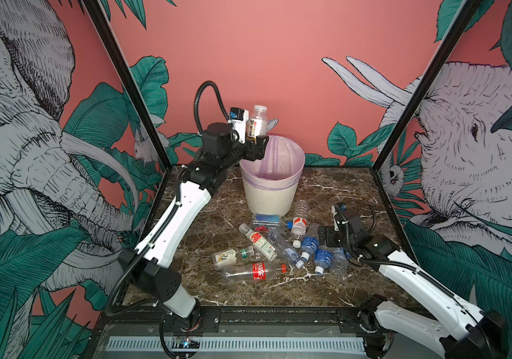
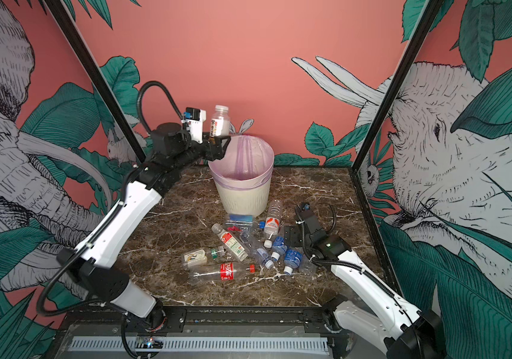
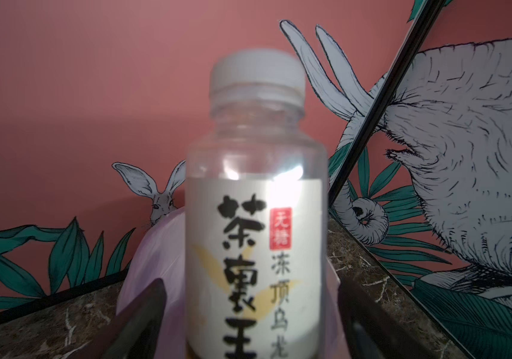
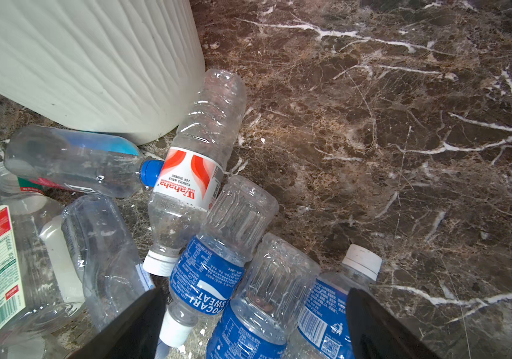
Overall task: Throw the plastic bottles in the bin
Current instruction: 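Carry the tea bottle over the bin and open the left gripper, then draw left gripper back while right gripper reaches the clear bottle by the bin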
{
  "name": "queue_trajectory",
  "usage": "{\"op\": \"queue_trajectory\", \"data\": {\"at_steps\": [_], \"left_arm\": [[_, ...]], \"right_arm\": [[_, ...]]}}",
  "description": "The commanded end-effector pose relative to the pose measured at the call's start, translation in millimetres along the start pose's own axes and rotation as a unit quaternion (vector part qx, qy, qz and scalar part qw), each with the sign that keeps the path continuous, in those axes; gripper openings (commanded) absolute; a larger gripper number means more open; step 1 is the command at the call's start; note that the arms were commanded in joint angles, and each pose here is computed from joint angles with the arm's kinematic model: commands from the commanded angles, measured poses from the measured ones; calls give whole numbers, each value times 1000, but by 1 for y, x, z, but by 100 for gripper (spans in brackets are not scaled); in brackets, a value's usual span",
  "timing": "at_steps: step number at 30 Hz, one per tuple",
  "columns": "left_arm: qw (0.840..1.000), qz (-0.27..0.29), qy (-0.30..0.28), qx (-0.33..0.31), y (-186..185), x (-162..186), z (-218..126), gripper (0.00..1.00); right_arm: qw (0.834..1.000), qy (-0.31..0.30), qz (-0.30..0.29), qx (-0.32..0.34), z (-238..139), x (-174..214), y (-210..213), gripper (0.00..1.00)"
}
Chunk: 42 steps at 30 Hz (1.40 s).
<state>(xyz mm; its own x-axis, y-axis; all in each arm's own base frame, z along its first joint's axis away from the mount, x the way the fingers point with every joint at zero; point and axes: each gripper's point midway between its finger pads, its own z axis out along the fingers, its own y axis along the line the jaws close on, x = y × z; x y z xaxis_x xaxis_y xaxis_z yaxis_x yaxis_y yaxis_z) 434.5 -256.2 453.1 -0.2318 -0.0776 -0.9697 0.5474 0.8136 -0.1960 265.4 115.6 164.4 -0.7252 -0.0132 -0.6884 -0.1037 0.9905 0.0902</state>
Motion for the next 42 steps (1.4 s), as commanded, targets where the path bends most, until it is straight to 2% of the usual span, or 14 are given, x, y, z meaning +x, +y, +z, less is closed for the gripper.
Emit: {"op": "queue_trajectory", "data": {"at_steps": [1,9,18,22,42], "left_arm": [[1000,8,5,-11,-1,-7,-10,100],[1000,11,-13,-8,-5,-5,-43,100],[999,32,4,-25,0,23,-85,98],[999,38,19,-32,3,44,-101,96],[993,21,114,-32,13,161,-152,91]], "right_arm": [[1000,-12,9,18,-14,-5,-9,94],[999,-8,9,42,-20,0,-20,94],[998,14,21,58,-9,10,-23,94],[997,25,25,67,-4,15,-25,93],[999,40,28,12,19,5,7,89]]}}
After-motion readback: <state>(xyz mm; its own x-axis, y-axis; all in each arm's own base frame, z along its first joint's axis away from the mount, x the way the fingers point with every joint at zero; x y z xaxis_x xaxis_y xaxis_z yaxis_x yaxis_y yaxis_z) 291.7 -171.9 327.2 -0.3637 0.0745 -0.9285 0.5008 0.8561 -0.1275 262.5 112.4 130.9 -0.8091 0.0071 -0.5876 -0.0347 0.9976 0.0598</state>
